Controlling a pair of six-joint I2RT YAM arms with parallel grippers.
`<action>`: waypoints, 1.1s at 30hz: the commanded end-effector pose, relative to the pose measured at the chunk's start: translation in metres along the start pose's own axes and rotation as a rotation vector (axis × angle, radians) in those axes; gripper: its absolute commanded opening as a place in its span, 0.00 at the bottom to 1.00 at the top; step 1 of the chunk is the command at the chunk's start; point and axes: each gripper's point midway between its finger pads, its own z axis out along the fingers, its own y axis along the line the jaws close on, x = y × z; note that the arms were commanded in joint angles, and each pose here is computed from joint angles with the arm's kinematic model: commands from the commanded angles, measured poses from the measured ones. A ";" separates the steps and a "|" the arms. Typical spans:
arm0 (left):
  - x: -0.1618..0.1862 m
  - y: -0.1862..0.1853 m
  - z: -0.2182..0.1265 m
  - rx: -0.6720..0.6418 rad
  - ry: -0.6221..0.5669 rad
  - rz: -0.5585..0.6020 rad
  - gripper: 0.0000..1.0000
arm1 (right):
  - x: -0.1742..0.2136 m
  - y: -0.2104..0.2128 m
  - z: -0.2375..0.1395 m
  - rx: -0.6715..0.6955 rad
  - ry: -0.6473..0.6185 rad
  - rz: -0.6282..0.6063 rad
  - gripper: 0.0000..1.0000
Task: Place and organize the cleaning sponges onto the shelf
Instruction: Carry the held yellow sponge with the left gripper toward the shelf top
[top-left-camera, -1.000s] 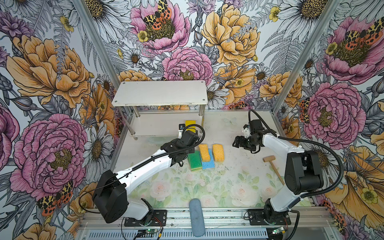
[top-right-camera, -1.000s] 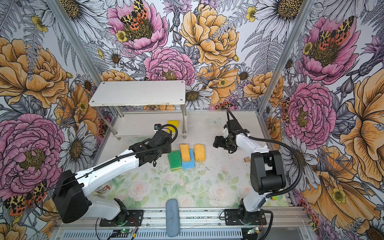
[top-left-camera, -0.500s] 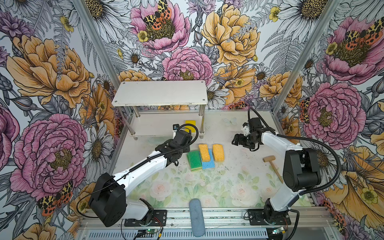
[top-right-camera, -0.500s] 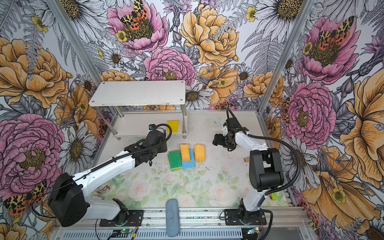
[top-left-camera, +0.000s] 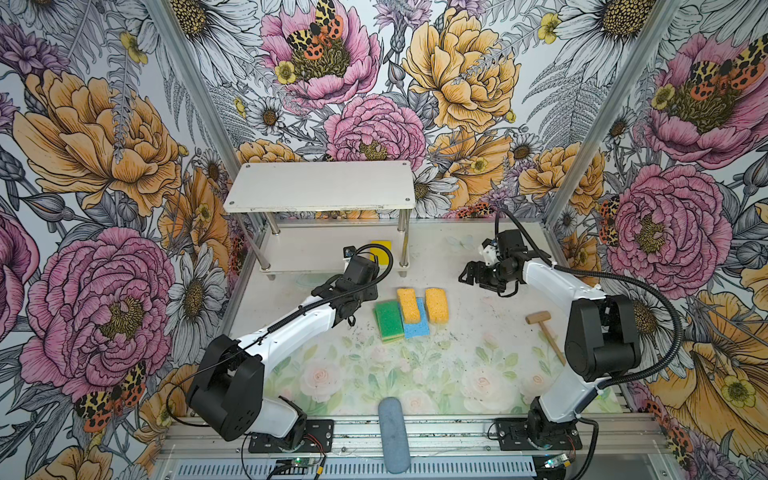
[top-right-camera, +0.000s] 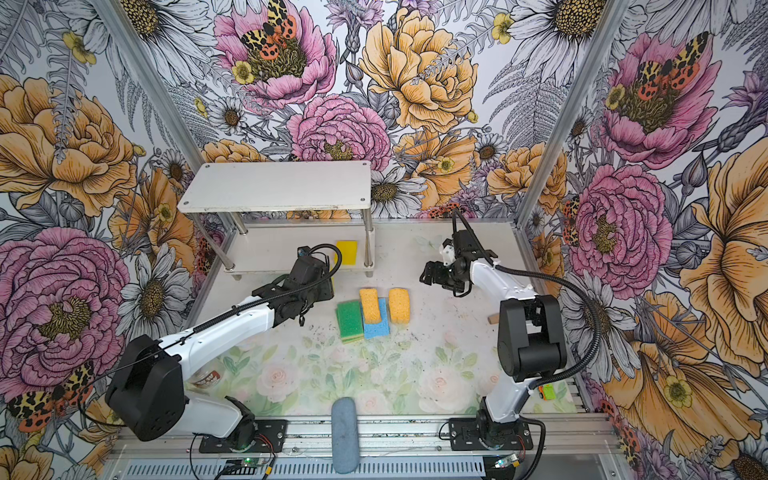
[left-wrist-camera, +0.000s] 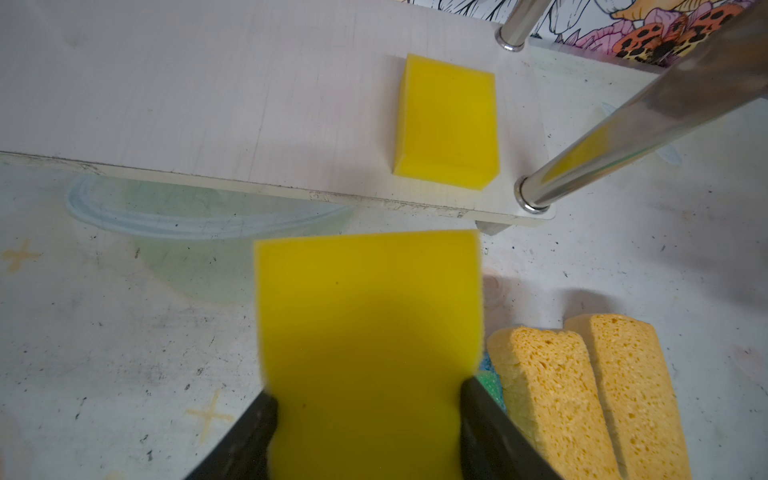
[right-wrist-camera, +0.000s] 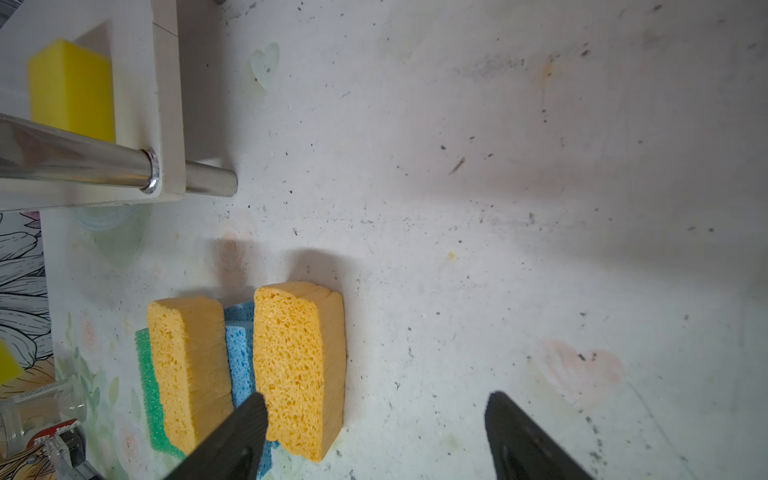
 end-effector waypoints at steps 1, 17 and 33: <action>-0.011 -0.003 0.004 0.023 -0.020 0.013 0.61 | -0.011 0.016 -0.007 -0.049 -0.032 -0.039 0.85; -0.049 0.030 0.023 -0.040 -0.099 0.024 0.61 | -0.008 0.014 -0.004 -0.048 -0.027 -0.027 0.85; -0.078 0.022 0.056 -0.036 -0.167 0.067 0.61 | 0.003 0.009 -0.005 -0.041 -0.029 -0.021 0.85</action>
